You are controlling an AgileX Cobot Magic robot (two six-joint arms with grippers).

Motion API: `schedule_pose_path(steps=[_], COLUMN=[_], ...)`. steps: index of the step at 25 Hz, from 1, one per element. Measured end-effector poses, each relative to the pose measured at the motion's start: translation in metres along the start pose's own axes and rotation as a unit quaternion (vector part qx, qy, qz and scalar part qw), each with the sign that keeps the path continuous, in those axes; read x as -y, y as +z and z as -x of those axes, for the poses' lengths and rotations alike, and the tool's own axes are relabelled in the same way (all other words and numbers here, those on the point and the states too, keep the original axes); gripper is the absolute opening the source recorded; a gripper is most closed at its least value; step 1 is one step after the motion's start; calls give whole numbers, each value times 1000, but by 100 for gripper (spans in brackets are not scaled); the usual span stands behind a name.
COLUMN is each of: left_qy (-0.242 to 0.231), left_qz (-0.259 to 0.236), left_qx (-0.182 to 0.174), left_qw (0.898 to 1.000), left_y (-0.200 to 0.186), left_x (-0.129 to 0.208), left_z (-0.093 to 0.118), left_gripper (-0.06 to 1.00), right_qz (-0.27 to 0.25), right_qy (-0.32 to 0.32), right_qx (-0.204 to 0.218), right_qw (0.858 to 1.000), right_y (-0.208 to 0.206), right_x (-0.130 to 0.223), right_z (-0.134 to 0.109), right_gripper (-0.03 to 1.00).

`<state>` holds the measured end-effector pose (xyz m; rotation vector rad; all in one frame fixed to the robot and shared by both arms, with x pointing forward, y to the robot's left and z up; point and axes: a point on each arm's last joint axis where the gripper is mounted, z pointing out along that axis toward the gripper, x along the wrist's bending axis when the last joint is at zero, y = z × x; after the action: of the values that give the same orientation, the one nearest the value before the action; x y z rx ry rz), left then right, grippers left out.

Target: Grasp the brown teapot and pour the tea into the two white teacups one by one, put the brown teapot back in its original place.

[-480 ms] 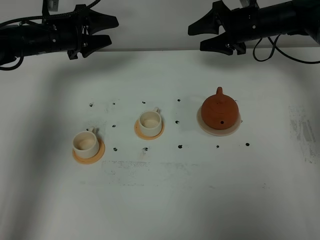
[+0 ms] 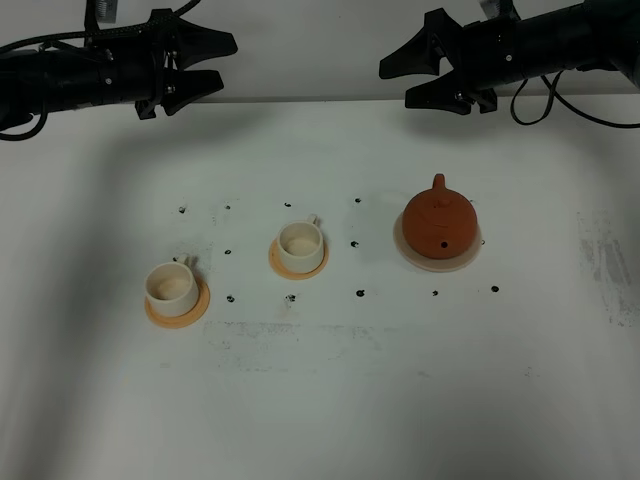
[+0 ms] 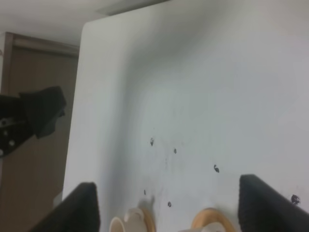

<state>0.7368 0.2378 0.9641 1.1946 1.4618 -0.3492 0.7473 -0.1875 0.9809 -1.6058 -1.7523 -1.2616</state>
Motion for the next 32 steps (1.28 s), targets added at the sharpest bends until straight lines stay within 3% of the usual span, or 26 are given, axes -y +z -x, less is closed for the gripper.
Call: schedule_pose_path(steps=[3, 7, 12, 15, 19, 25, 32], left_qy=[22, 104, 213, 298, 396, 472, 517], left_qz=[-5, -27, -31, -24, -31, -34, -9], left_qx=[5, 11, -31, -80, -135, -188, -253], left_qw=[1000, 994, 976, 951, 908, 861, 818], left_y=[0, -2, -18, -36, -56, -90, -142], left_x=[1, -3, -13, -20, -21, -17, -9], left_z=[1, 12, 40, 66, 104, 151, 207], left_gripper=[62, 57, 48, 45, 45, 44, 42], right_qz=[-1, -5, 17, 37, 65, 81, 92], right_qy=[0, -32, -96, -143, -209, -240, -218], right_qx=[0, -9, -7, 29, 103, 187, 279], right_qw=[1000, 999, 995, 989, 970, 949, 931], right_y=[0, -4, -21, -40, -72, -99, -126], right_x=[0, -3, -18, -28, -34, -34, -26], right_z=[0, -8, -38, -62, -94, -113, -123], right_gripper=[59, 59, 59, 59, 59, 59, 59])
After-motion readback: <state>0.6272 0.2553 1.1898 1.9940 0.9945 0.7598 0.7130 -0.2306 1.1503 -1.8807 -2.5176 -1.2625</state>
